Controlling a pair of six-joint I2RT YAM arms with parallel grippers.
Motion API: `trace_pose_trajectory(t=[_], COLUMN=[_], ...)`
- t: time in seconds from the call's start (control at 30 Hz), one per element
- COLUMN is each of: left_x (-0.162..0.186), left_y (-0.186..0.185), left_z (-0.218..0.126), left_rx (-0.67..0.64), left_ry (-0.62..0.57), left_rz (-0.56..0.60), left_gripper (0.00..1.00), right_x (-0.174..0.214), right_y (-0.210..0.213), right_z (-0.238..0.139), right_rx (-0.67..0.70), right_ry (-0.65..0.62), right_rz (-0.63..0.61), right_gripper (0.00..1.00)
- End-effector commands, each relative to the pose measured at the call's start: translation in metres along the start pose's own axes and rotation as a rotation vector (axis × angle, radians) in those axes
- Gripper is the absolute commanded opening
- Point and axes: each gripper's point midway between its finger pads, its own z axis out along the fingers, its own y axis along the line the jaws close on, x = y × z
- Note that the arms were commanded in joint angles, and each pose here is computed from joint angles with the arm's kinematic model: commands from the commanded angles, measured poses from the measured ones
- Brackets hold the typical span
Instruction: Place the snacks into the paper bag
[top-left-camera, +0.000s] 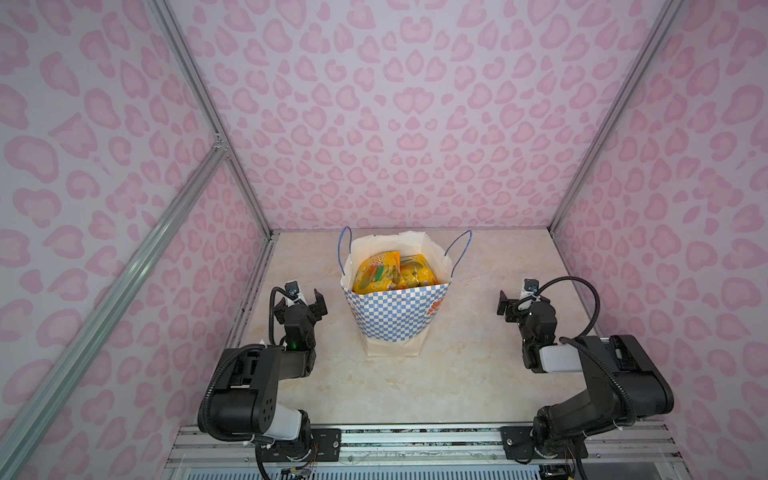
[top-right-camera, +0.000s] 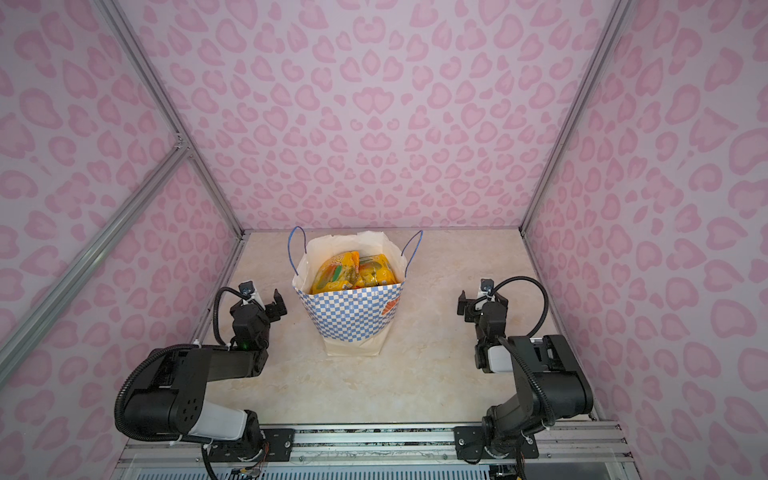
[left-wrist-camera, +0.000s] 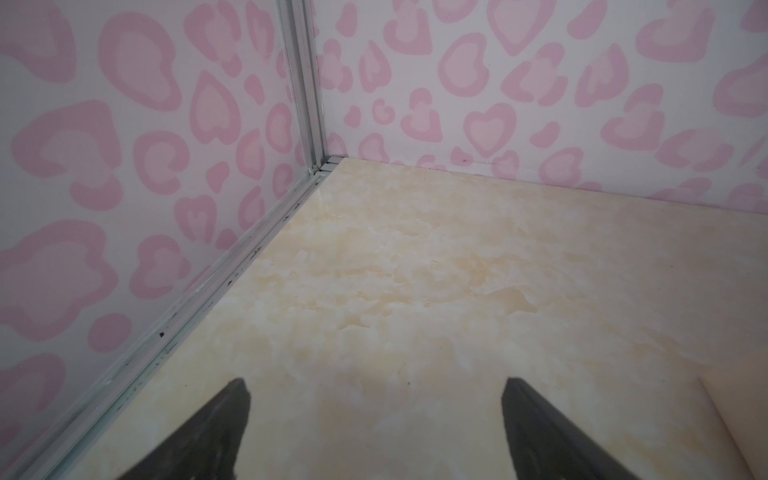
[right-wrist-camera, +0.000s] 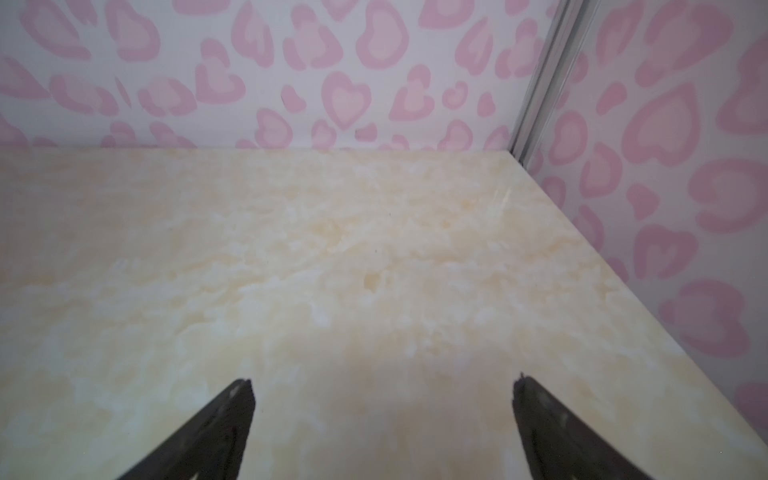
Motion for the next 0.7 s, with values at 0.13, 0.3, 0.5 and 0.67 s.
trace_pose_trajectory(t=[0.13, 0.3, 0.5, 0.67], left_x=[-0.007, -0.007, -0.006, -0.005], left_y=[-0.001, -0.001, -0.003, -0.011], left_z=[0.001, 0.001, 0.004, 0.006], left_rx=[0.005, 0.004, 0.012, 0.084], left_ry=[-0.02, -0.021, -0.008, 0.009], left_rz=[-0.01, -0.008, -0.008, 0.001], left_gripper=[0.97, 0.97, 0.97, 0.97], right_x=[0.005, 0.005, 0.003, 0.003], right_y=[-0.004, -0.001, -0.001, -0.002], right_z=[0.006, 0.003, 0.0, 0.001], right_rx=[-0.018, 0.009, 0.035, 0.03], right_ry=[0.031, 0.021, 0.006, 0.009], right_rz=[0.026, -0.007, -0.018, -0.01], right_gripper=[1.0, 1.0, 1.0, 1.0])
